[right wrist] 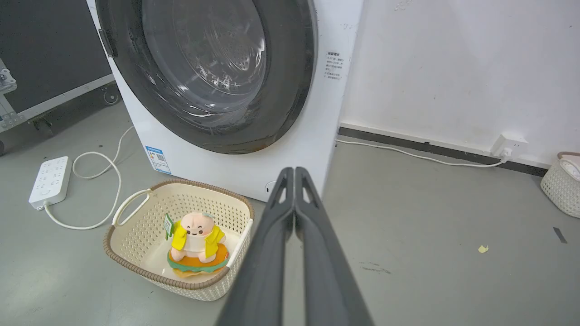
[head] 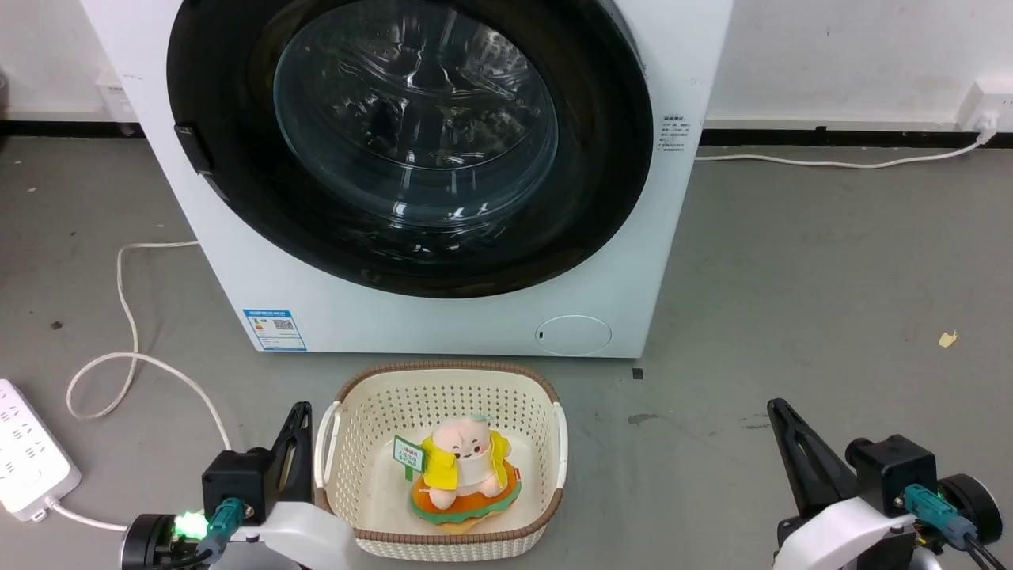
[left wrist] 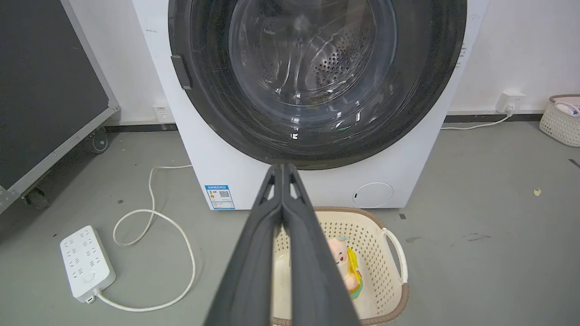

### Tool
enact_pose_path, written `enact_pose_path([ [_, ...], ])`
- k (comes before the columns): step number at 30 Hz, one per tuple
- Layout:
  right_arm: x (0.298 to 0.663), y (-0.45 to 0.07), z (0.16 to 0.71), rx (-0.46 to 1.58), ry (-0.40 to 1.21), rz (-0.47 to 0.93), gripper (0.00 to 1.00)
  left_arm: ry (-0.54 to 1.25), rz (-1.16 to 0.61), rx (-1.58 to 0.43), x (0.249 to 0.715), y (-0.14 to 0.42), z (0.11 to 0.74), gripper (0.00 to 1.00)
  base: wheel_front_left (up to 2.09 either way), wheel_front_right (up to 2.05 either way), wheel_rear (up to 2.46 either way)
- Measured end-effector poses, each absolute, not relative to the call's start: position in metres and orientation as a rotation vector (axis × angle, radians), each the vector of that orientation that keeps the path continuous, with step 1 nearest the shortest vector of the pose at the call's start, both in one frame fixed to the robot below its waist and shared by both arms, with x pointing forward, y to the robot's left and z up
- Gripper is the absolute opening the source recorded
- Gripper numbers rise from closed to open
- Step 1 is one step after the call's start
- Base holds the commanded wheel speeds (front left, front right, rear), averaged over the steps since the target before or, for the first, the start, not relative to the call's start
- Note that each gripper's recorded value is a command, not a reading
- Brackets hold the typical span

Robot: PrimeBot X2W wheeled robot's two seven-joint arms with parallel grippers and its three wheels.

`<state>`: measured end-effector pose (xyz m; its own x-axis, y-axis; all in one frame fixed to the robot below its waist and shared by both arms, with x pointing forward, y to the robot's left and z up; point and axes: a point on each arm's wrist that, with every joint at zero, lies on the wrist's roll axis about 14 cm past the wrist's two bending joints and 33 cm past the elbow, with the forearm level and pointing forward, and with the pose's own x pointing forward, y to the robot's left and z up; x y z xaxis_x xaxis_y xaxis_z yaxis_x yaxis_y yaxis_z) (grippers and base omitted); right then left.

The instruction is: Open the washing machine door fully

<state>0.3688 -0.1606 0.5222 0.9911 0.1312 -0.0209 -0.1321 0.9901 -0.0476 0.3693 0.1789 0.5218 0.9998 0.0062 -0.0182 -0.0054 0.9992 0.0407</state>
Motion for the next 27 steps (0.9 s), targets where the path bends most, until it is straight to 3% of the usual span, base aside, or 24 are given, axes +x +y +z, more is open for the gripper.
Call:
enact_pose_path([
  [27,0.3688,-0.1606,0.5222,-0.049,0.018,0.132,0.00,0.018,0.006,0.041,0.3693,0.1791,0.5218,0.00,0.00,0.00,0.00],
])
